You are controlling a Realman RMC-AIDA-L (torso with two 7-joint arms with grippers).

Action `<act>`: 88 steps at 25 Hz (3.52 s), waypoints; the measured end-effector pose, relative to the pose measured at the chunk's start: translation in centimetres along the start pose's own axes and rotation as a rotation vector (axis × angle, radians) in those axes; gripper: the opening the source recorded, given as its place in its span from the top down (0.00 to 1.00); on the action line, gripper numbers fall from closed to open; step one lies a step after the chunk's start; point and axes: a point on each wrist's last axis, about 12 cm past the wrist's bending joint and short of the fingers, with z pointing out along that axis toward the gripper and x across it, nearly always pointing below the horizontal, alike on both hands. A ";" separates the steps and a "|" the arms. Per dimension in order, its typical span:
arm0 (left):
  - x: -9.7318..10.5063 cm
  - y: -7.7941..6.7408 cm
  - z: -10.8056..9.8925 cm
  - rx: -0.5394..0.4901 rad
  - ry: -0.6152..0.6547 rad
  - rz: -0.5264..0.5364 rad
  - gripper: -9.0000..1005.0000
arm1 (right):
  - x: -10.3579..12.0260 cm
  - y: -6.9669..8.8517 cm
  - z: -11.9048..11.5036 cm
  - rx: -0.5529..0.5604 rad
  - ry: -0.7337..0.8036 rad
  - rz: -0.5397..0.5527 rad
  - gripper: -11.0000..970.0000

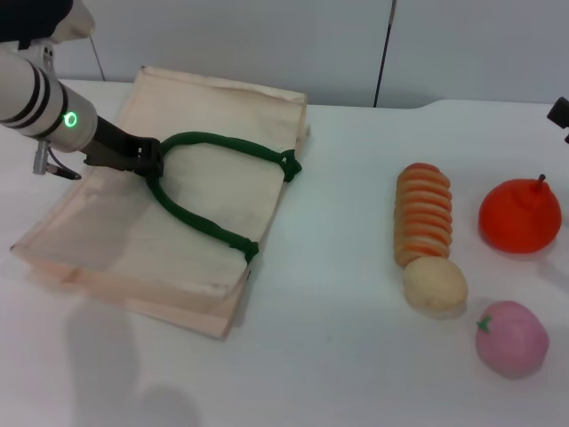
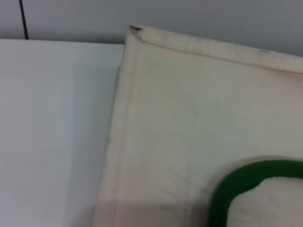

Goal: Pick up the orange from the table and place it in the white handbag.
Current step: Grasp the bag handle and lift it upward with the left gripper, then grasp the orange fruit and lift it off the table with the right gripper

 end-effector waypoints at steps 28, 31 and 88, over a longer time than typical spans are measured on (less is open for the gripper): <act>-0.2 0.2 0.0 -0.011 -0.024 -0.007 0.87 | 0.1 0.0 -0.2 0.005 0.002 0.004 0.08; -0.2 0.0 0.1 -0.004 -0.029 -0.009 0.88 | 0.1 0.0 -0.3 0.006 0.003 0.005 0.08; 0.0 0.0 -11.1 0.744 -0.589 0.073 0.89 | 1.3 -0.8 0.4 -0.036 0.278 0.031 0.08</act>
